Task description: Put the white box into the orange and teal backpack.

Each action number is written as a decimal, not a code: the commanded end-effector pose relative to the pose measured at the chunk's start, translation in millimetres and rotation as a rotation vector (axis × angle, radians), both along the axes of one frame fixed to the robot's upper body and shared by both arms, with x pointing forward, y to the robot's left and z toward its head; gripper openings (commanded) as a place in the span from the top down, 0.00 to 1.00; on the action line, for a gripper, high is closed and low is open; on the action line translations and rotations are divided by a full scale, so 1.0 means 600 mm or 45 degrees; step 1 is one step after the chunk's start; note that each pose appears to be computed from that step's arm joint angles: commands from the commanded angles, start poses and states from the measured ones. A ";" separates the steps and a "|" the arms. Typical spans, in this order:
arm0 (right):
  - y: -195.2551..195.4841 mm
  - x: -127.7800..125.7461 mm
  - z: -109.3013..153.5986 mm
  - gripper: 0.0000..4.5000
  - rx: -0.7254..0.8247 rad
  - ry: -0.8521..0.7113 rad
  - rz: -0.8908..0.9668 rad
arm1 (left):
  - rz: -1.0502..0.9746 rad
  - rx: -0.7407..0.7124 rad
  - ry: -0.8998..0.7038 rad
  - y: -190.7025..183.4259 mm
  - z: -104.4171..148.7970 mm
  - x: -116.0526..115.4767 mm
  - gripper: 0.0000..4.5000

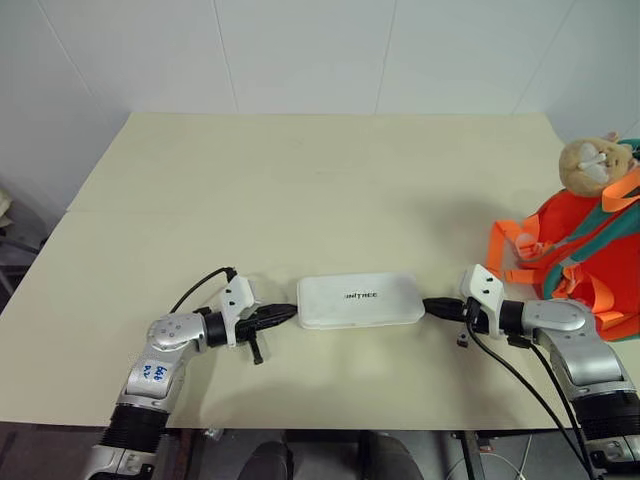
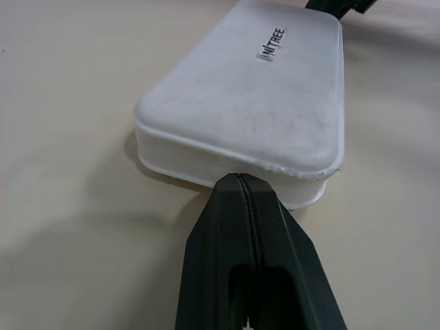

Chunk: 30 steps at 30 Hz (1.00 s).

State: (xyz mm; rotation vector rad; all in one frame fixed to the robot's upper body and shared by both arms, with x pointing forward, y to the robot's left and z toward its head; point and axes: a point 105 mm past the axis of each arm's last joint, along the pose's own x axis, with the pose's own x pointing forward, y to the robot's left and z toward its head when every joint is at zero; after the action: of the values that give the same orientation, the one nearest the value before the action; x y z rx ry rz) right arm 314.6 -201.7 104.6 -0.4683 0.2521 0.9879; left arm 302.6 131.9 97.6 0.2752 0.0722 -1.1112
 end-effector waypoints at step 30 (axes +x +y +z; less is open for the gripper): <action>0.001 0.023 0.105 0.00 0.185 0.645 -0.200 | 0.083 -0.300 1.113 0.004 0.038 0.001 0.00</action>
State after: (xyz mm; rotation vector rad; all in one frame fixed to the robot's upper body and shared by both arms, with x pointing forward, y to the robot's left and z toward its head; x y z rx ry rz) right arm 330.9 -208.1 167.8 -0.0537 0.6406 0.9287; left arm 301.9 137.3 119.6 -0.4250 0.7042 -1.0889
